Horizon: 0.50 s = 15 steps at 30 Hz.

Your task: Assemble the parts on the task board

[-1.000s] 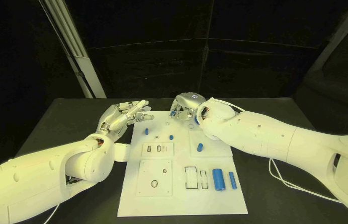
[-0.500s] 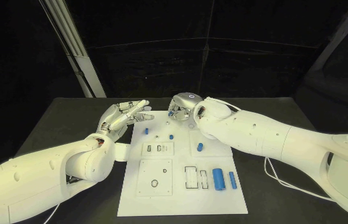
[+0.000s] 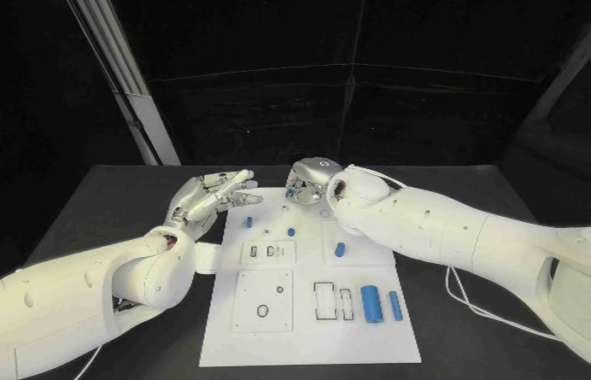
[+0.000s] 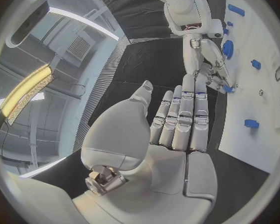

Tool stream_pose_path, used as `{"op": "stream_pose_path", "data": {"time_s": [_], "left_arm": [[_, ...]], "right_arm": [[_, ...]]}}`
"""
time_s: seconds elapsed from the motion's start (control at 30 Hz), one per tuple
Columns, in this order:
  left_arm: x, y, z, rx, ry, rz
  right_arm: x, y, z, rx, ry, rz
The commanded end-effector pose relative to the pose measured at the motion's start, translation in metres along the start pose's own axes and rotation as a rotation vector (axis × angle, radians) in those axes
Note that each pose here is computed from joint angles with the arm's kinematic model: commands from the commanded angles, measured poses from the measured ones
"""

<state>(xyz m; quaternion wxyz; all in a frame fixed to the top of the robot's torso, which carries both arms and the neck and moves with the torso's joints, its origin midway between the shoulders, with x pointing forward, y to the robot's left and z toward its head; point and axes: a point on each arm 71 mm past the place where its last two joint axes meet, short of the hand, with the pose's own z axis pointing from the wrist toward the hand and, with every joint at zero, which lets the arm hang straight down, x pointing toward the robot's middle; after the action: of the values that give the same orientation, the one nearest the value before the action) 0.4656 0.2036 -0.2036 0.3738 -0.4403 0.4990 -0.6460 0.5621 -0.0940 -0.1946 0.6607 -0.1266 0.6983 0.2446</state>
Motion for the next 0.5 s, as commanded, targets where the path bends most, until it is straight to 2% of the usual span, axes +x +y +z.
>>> {"op": "stream_pose_path", "data": {"time_s": [0.03,0.3,0.5], "left_arm": [[0.002,-0.001,0.0007,0.004,0.019,-0.01],[0.0018,-0.0008,0.0008,0.001,0.02,-0.01],[0.0017,-0.0008,0.0005,-0.001,0.022,-0.012]], "right_arm": [[-0.0011,-0.0013,0.0008,0.012,-0.001,-0.018],[-0.002,0.0023,0.0016,-0.004,-0.011,-0.013],[-0.0059,0.0008,-0.0028,-0.012,-0.043,-0.001]]}}
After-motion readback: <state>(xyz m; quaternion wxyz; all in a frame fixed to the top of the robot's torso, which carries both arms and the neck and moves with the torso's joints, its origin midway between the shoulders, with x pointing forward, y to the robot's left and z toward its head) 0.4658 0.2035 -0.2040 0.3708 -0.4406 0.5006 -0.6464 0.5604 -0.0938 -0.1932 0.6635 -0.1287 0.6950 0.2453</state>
